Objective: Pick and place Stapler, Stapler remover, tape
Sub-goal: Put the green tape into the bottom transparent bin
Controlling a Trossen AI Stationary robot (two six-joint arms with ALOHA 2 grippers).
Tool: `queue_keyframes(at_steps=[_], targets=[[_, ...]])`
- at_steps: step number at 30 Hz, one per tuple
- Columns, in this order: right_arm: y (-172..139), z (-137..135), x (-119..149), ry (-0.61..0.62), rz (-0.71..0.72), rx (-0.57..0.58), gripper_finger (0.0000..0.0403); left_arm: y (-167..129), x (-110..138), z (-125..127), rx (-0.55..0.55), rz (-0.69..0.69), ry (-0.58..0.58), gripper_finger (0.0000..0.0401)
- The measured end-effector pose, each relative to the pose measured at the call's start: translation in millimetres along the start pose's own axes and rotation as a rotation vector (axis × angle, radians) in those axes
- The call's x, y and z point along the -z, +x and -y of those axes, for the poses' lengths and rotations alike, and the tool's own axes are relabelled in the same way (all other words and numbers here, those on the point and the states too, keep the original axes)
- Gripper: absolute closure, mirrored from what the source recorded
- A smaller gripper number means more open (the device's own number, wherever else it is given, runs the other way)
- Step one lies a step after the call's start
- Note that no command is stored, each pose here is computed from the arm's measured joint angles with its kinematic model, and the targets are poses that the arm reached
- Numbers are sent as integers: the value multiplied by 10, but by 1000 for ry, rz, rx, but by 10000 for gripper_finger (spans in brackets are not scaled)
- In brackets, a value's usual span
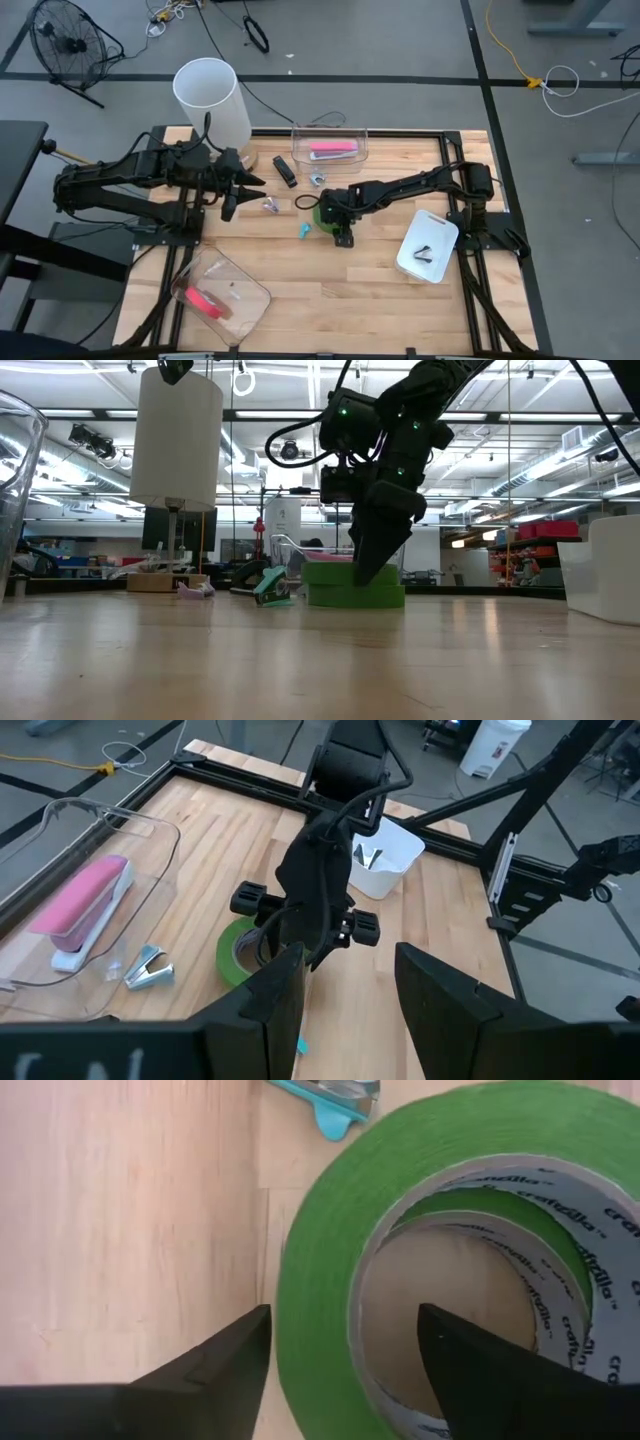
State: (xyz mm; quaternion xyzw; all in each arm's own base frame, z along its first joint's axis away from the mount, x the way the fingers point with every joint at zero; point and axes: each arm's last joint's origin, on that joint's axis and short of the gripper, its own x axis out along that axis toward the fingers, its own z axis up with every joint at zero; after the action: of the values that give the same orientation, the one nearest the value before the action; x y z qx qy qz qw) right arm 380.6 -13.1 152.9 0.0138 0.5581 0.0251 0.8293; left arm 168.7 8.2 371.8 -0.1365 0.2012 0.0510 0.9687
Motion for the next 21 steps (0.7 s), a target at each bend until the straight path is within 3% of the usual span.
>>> queue_keyframes(at_steps=[7,21], targets=[[0,-1,0,1,0,-3,199,0,-1,-2,-7,2,0,241],[-39,-18,-50,7,12,-53,324,0,-1,-2,-7,2,0,241]])
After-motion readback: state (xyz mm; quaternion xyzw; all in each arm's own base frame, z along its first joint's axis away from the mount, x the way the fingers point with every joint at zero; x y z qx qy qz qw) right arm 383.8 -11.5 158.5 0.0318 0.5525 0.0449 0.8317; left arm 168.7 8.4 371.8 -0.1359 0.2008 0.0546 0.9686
